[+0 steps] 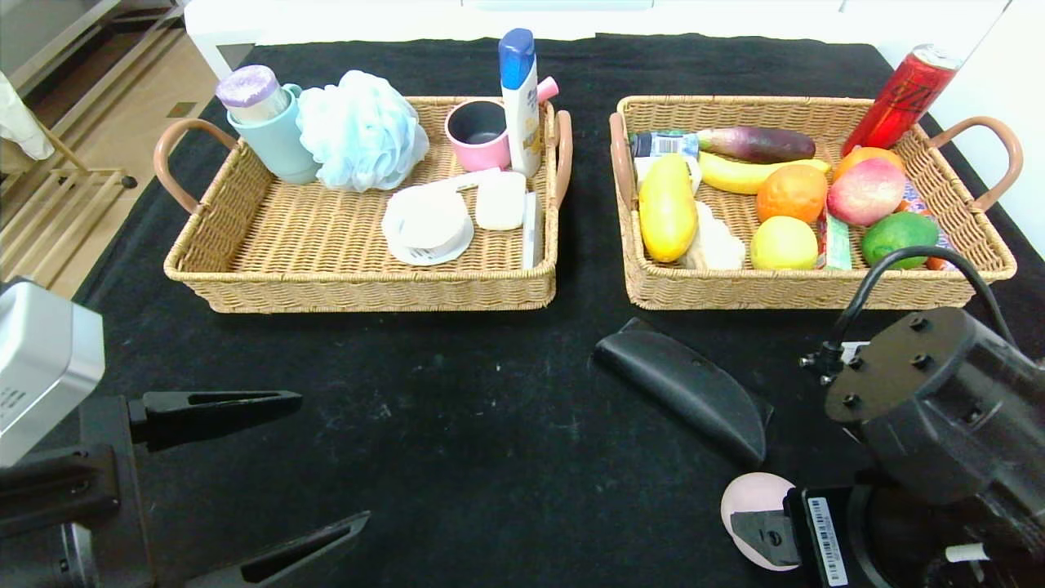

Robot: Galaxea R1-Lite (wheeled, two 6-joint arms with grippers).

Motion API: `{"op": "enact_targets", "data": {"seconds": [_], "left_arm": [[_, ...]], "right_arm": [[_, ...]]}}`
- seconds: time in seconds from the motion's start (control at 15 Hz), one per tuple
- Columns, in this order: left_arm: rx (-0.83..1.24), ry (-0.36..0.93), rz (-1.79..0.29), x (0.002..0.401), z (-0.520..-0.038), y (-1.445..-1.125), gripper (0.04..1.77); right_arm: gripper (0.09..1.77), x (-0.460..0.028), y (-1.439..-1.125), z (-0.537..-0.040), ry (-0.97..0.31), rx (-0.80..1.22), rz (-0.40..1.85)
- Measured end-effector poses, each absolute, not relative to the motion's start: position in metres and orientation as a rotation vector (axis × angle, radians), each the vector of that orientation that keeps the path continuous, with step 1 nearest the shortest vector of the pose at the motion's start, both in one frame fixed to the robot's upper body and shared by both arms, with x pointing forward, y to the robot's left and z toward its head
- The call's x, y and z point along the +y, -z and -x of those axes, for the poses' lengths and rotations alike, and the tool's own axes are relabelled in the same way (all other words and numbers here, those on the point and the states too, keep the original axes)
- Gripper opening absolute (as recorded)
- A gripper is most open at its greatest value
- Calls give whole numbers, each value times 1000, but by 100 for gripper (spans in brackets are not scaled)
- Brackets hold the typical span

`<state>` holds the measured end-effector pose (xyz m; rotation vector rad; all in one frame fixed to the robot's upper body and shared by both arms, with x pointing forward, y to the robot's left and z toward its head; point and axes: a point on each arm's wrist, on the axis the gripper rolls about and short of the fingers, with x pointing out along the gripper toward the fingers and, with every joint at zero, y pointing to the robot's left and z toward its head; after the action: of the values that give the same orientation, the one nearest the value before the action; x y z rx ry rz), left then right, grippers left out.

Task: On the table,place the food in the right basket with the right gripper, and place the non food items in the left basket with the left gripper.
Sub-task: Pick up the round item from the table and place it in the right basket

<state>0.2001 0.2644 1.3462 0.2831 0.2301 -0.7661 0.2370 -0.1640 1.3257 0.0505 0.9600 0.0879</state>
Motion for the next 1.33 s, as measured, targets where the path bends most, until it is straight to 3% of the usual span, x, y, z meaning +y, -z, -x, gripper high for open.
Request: {"op": "enact_targets", "data": {"seconds": [1.0,1.33], "left_arm": [[239,768,-289,264,-201,-1344,172],[241,768,-289,264,-201,-1344,172]], "right_arm": [[171,-151,-1300,-261,-82,1039,-72],[96,-150,-1297,-262,-76,1049,-64]]}}
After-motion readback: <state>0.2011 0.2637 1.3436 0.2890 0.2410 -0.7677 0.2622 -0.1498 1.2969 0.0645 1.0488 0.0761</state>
